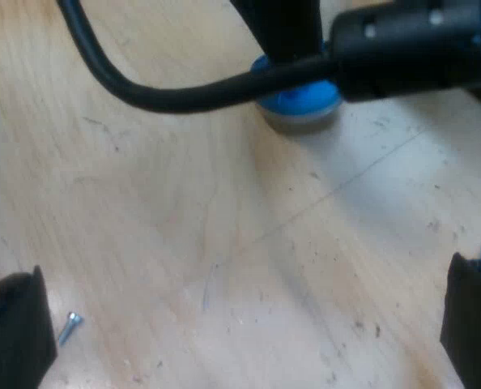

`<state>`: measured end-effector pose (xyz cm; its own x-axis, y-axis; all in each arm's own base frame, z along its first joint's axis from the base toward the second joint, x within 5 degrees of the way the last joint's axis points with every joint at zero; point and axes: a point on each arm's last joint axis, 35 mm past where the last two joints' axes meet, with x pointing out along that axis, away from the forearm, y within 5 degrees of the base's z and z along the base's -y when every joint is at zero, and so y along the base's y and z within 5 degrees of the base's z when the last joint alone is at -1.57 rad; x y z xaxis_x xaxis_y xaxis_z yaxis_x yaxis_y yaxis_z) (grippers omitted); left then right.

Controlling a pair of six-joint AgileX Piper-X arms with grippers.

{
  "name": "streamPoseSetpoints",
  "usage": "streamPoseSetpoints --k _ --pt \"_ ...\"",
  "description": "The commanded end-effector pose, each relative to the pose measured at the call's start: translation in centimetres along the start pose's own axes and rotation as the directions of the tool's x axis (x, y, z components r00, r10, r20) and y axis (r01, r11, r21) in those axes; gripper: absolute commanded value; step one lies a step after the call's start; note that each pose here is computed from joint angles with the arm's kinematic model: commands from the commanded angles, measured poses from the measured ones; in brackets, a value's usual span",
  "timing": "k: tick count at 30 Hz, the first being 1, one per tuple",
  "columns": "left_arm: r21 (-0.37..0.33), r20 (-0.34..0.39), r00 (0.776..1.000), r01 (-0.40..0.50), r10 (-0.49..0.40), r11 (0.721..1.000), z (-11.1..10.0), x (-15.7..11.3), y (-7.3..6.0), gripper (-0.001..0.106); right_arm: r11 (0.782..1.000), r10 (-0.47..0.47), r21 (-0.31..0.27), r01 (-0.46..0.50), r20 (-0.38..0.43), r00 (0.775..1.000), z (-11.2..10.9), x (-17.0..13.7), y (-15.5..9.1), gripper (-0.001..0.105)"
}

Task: Grind coffee beans and then tamp

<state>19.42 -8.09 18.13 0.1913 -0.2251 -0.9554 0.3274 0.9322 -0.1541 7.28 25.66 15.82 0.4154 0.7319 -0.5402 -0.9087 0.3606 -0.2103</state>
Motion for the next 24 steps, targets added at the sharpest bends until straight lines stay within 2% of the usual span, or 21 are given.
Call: streamPoseSetpoints --k 1,4,6,7,10,11,13,14,16,19,21,24 --pt "-0.008 0.013 0.999 -0.033 0.033 0.999 0.2 0.0 0.1 0.000 1.000 0.003 -0.004 -0.003 0.016 1.000 0.2 0.3 -0.1 0.100" --pt "-0.010 -0.008 0.999 -0.048 0.048 0.999 0.1 0.2 0.2 0.001 1.000 0.003 0.002 -0.003 0.015 1.000 0.2 0.3 -0.1 0.100" --pt "-0.013 -0.035 0.998 -0.050 0.050 0.999 -0.1 0.5 0.2 0.008 1.000 0.003 0.002 -0.003 0.015 1.000 0.2 0.3 -0.1 0.100" --pt "-0.014 -0.049 0.998 -0.052 0.051 0.999 -0.1 0.7 0.3 0.016 1.000 0.003 0.002 -0.003 0.015 1.000 0.2 0.3 -0.1 0.100" --pt "-0.018 -0.091 0.994 -0.055 0.053 0.998 -0.3 1.3 0.4 0.053 1.000 0.003 0.002 -0.003 0.015 1.000 0.2 0.3 -0.1 0.100" --pt "-0.018 -0.095 0.994 -0.056 0.054 0.998 -0.3 1.4 0.4 0.058 1.000 0.003 0.002 -0.003 0.015 1.000 0.2 0.3 -0.1 0.100" --pt "-0.014 -0.097 0.994 -0.055 0.054 0.998 -0.3 1.4 0.4 0.083 1.000 0.007 0.001 -0.008 0.016 1.000 0.2 0.3 -0.1 0.100" --pt "-0.014 -0.099 0.994 -0.056 0.054 0.998 -0.3 1.4 0.4 0.091 1.000 0.007 0.002 -0.007 0.017 1.000 0.3 0.3 -0.1 0.100" --pt "-0.015 -0.110 0.992 -0.056 0.055 0.998 -0.3 1.3 0.4 0.097 1.000 0.007 0.003 -0.007 0.021 1.000 0.4 0.2 -0.1 0.100" --pt "-0.013 -0.117 0.991 -0.073 0.071 0.997 -0.2 0.5 0.3 0.099 1.000 0.006 0.023 -0.007 0.026 1.000 0.6 -0.2 -0.2 0.100" --pt "-0.009 -0.095 0.990 -0.102 0.101 0.995 0.0 -0.4 0.3 0.098 1.000 -0.001 0.027 0.000 0.025 1.000 0.9 -0.7 -0.4 0.100" --pt "-0.005 -0.021 0.987 -0.162 0.162 0.987 0.3 -2.4 0.2 0.098 1.000 -0.008 0.022 0.008 0.002 1.000 1.2 -1.8 -0.7 0.100"
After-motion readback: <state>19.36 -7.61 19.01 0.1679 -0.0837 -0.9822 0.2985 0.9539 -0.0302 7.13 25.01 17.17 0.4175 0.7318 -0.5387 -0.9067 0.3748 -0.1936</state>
